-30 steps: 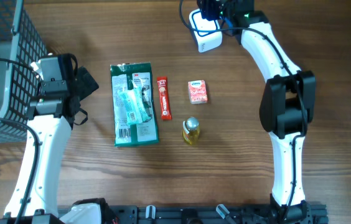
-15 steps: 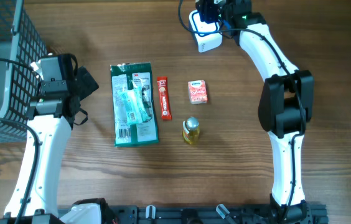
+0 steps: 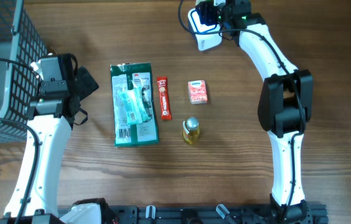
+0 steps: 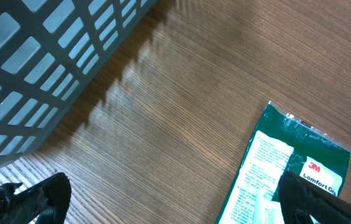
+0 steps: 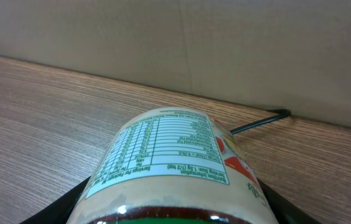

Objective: Scan the item barcode
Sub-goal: 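Hold the jar label in front of the scanner, then move the jar to the right side and release it on the table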

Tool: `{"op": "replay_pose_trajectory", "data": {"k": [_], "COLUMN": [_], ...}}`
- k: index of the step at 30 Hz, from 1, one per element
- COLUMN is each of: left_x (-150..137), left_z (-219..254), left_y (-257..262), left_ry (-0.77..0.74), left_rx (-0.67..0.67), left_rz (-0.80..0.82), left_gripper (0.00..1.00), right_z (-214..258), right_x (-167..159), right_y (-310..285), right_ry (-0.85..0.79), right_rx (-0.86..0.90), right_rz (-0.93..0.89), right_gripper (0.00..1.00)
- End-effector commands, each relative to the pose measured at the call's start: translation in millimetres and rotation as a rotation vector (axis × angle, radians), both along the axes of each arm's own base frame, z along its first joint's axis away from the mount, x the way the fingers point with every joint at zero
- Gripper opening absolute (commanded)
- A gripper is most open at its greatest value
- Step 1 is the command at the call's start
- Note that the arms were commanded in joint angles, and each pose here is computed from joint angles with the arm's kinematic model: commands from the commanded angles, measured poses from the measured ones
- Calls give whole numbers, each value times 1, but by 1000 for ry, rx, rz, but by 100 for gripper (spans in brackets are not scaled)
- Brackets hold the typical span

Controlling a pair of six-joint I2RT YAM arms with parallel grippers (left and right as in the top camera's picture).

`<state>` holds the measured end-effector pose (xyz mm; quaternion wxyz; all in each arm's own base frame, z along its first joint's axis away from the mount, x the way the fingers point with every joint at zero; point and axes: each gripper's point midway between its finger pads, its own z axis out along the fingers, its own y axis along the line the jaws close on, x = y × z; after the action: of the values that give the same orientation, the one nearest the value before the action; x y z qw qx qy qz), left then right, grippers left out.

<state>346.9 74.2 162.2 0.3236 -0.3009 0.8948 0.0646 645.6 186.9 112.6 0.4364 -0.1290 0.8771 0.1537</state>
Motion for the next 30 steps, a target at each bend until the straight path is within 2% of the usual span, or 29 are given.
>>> {"op": "replay_pose_trajectory", "data": {"k": [1,5,10,13,16,20,25,30], "left_x": [1,1,1,1,1,1,1,1], "left_z": [5,5,5,5,5,5,5,5], "left_y": [4,4,4,4,4,4,4,4], "left_ry": [-8,-9,-8,-9,-9,-9,-9,-9], "left_rx": [18,18,18,18,18,18,18,18], "left_rz": [4,4,4,4,4,4,4,4], "left_gripper": [100,100,100,100,100,100,100,100], "right_z": [-8,41,128,161,182,173,123,62], "right_x": [-1,0,-14,-34,-74,-120,-183,-230], "right_y": [13,19,-12,-41,-92,-160,-262,-314], "right_ry": [11,-74,-146,-114,24,202,491,708], "right_rx": [31,89,118,125,154,119,9,43], "right_rz": [34,79,30,-21,-141,-312,-594,-737], "right_gripper": [5,9,8,6,6,6,4,4]}}
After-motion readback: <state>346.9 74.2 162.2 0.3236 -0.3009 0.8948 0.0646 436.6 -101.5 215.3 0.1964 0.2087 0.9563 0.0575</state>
